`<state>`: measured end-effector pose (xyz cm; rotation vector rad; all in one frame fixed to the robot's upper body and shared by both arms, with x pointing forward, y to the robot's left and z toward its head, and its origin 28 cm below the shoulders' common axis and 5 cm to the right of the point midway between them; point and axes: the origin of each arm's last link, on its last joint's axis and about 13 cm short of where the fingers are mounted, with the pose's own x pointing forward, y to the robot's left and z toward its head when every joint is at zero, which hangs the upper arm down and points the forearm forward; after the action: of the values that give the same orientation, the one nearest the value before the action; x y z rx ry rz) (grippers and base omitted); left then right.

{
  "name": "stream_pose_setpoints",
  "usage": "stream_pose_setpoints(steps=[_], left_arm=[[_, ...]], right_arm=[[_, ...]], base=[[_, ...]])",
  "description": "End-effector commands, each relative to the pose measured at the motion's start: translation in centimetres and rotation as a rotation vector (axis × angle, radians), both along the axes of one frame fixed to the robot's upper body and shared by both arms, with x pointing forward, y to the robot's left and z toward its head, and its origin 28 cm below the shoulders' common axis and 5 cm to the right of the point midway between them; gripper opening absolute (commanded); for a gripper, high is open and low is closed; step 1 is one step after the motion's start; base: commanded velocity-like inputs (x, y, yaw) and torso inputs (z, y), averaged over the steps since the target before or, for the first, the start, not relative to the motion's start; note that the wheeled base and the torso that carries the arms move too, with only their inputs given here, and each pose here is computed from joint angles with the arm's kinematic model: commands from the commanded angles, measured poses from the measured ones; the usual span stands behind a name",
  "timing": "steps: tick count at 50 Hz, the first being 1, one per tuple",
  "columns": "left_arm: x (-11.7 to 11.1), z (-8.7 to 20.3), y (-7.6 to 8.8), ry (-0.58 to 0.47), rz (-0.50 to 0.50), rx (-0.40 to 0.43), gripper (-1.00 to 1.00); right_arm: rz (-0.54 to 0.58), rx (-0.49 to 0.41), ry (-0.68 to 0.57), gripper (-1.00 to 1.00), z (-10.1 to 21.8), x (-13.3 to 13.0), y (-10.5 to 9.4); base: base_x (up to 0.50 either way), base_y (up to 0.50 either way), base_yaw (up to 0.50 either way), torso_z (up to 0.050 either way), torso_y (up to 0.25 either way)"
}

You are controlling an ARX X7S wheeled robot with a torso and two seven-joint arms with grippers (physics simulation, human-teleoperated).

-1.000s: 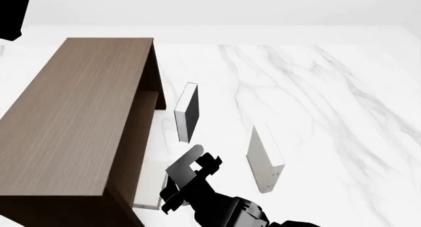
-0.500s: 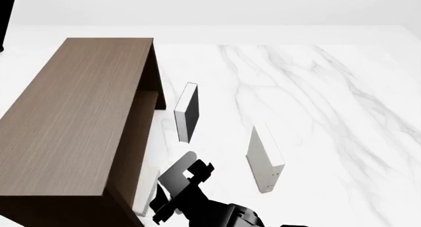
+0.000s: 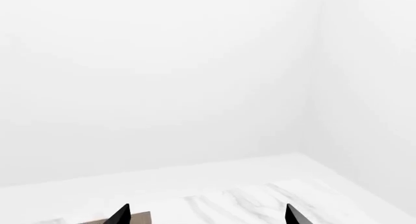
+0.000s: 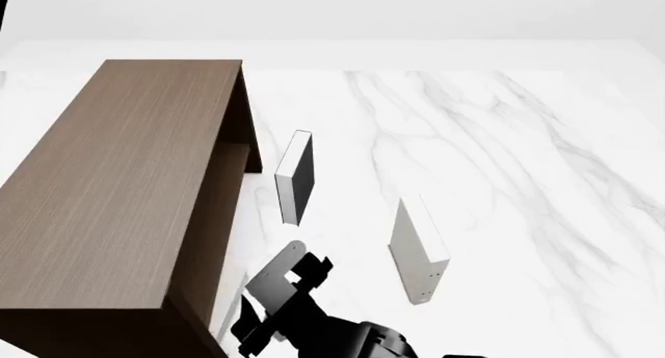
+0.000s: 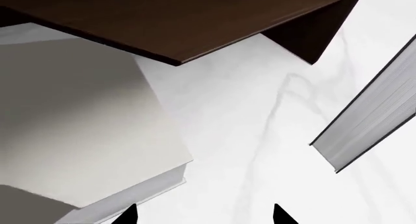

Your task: Pick up the book on the right and place it under the cabinet shelf.

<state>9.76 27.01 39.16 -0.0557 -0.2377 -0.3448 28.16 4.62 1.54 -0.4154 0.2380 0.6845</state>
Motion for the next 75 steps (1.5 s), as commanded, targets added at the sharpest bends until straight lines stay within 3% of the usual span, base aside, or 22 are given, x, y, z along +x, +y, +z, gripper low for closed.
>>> stream_pose_setpoints(steps=[1, 18, 43, 65, 75], left_arm=[[-0.4, -0.1, 0.0, -0.001, 0.014, -0.007, 1.0], [-0.5, -0.3, 0.1, 0.002, 0.031, -0.009, 1.0], [0.1, -0.3, -0.4, -0.017, -0.013, -0.006, 1.0], [-0.1, -0.6, -0.6, -0.043, -0.021, -0.011, 1.0], [-0.2, -0.6, -0.5, -0.053, -0.021, -0.013, 1.0]], right_arm=[[0.042, -0.002, -0.021, 1.0, 0.4, 0.2, 0.3], [0.047, 0.015, -0.047, 1.0, 1.3, 1.0, 0.3], [-0.111, -0.016, -0.05, 1.0, 2.2, 4.2, -2.1], [-0.088, 0.097, -0.044, 1.0, 9.3, -4.6, -5.8], [-0.091, 0.154, -0.078, 1.0, 13.2, -6.2, -7.2]], base=[[0.0, 0.0, 0.0, 0.0, 0.0], [0.0, 0.0, 0.0, 0.0, 0.0], [0.0, 0.0, 0.0, 0.0, 0.0], [0.0, 0.0, 0.0, 0.0, 0.0], [0.0, 0.0, 0.0, 0.0, 0.0]])
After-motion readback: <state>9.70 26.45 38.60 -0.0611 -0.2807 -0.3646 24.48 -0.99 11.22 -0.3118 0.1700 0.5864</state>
